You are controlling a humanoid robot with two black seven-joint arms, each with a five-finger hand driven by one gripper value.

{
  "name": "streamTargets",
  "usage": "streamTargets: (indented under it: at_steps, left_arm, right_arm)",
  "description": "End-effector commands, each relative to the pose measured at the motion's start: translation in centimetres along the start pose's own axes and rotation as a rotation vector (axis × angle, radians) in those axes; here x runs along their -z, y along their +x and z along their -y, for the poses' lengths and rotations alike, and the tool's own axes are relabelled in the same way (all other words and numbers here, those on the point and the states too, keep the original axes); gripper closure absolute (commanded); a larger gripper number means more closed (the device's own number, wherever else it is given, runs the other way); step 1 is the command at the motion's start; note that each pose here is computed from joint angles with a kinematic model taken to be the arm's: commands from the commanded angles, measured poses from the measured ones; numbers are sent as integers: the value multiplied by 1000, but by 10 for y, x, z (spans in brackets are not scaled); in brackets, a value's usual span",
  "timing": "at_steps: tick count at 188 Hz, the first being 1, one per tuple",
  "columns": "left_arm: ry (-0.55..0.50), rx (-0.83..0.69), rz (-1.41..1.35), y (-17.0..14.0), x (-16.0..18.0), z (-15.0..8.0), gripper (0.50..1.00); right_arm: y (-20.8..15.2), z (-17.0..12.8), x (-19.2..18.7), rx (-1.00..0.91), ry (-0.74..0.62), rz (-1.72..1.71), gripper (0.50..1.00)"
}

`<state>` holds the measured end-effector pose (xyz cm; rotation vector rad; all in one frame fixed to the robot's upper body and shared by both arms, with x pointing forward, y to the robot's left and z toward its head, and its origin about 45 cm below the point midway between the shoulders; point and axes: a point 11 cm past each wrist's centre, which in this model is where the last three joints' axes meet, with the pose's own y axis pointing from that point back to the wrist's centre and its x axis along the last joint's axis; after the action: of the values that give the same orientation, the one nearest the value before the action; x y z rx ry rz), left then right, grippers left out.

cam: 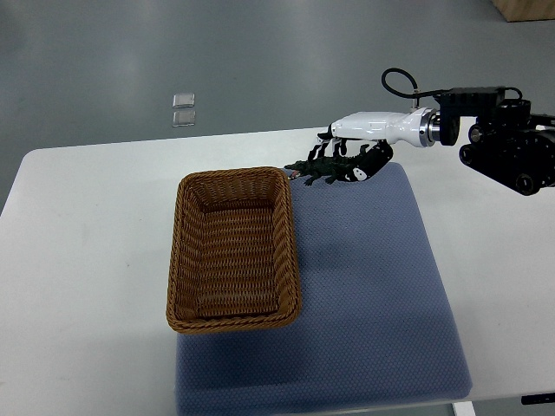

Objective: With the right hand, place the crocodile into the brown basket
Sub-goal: 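Lift the crocodile with the right hand and carry it over the basket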

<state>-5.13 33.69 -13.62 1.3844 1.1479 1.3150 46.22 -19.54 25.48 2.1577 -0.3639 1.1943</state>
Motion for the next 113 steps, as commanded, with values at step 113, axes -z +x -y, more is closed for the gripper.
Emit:
streamTargets:
  at_steps: [113]
  left_arm:
    - [0,0,0,0,0,0,500]
  right_arm:
    - [1,97,131,40,307,-69,1000]
